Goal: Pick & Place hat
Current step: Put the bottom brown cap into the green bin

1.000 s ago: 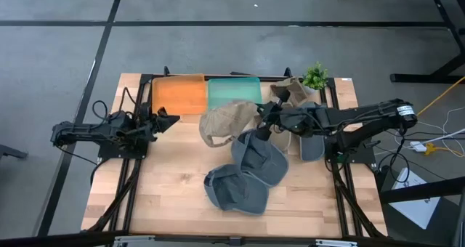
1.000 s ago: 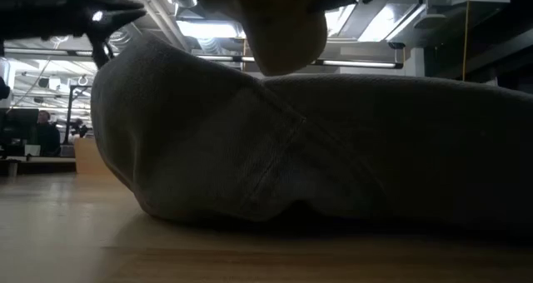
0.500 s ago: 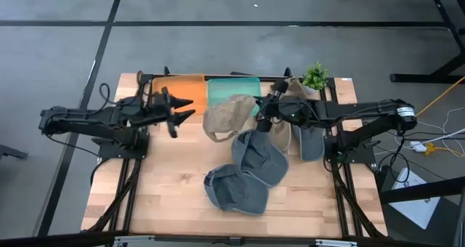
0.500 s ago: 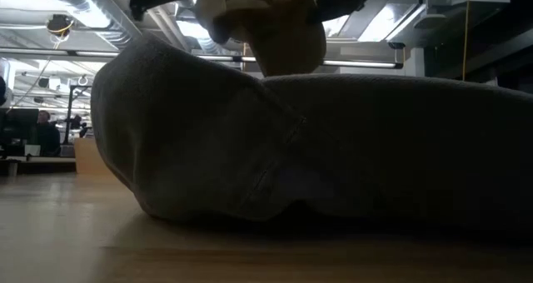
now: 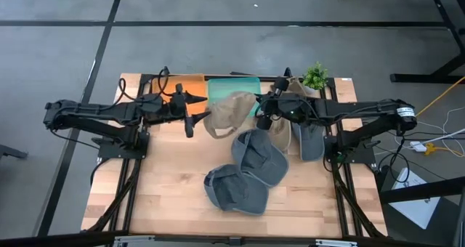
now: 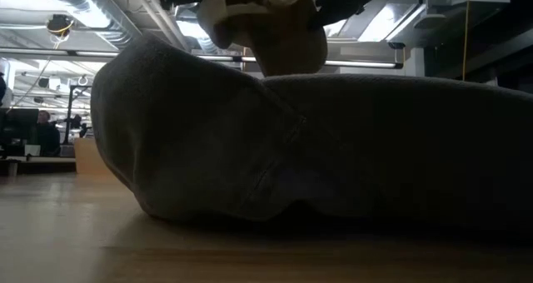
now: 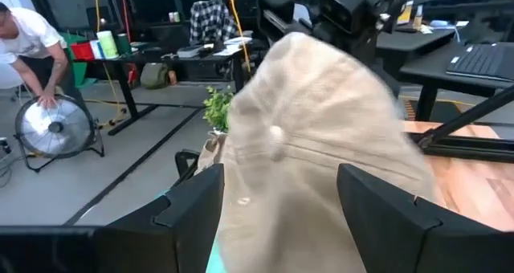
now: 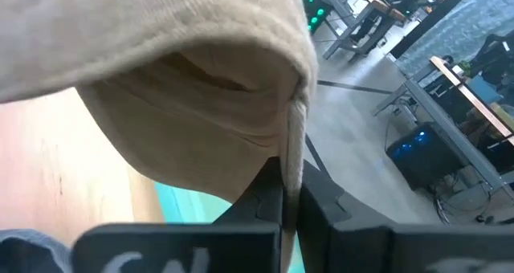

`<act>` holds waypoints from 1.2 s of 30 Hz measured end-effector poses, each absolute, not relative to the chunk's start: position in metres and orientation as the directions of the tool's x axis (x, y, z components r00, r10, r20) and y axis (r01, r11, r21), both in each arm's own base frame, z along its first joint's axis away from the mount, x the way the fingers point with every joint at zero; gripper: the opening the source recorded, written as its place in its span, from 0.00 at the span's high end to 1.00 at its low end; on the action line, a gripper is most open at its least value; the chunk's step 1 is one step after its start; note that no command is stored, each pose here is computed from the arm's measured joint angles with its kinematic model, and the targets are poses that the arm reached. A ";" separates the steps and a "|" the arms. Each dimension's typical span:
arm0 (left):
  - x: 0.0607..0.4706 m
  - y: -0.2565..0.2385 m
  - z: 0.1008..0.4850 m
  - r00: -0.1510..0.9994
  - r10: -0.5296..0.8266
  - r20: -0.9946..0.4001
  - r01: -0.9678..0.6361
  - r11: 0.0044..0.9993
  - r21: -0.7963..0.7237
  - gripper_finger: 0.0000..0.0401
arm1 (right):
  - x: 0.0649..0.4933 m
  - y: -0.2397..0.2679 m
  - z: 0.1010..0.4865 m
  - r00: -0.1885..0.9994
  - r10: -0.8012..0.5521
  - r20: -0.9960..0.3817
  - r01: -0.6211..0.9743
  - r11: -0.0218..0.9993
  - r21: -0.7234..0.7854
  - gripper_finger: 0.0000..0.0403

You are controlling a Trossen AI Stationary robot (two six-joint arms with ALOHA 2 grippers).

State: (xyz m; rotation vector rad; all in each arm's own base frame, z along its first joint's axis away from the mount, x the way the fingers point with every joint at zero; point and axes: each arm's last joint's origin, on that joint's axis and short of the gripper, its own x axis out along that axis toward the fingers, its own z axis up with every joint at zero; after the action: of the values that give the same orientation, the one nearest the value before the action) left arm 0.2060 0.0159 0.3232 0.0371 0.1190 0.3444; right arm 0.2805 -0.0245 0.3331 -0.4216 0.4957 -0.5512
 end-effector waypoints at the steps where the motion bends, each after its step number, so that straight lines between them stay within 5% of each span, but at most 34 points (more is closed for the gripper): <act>1: 0.208 0.016 0.322 0.936 0.331 -0.117 -0.327 0.943 0.057 0.40 | 0.281 -0.024 0.333 0.743 -0.583 -0.329 0.388 0.775 -0.498 0.96; 19: 0.249 0.018 0.306 0.942 0.330 -0.066 -0.329 0.944 0.032 0.44 | 0.282 -0.023 0.334 0.785 -0.522 -0.334 0.343 0.815 -0.468 0.92; 32: 0.247 0.020 0.307 0.917 0.395 -0.055 -0.394 0.919 0.025 0.94 | 0.282 -0.023 0.333 0.783 -0.520 -0.341 0.371 0.831 -0.414 0.96; 36: 0.247 0.020 0.305 0.915 0.395 -0.077 -0.393 0.919 0.037 0.97 | 0.282 -0.023 0.333 0.780 -0.525 -0.340 0.378 0.828 -0.414 0.93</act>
State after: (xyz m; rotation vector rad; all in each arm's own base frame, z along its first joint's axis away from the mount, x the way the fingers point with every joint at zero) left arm 0.2470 0.0200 0.3052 0.0208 0.0839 0.4057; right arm 0.2818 -0.0227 0.3330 -0.3350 0.4624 -0.4977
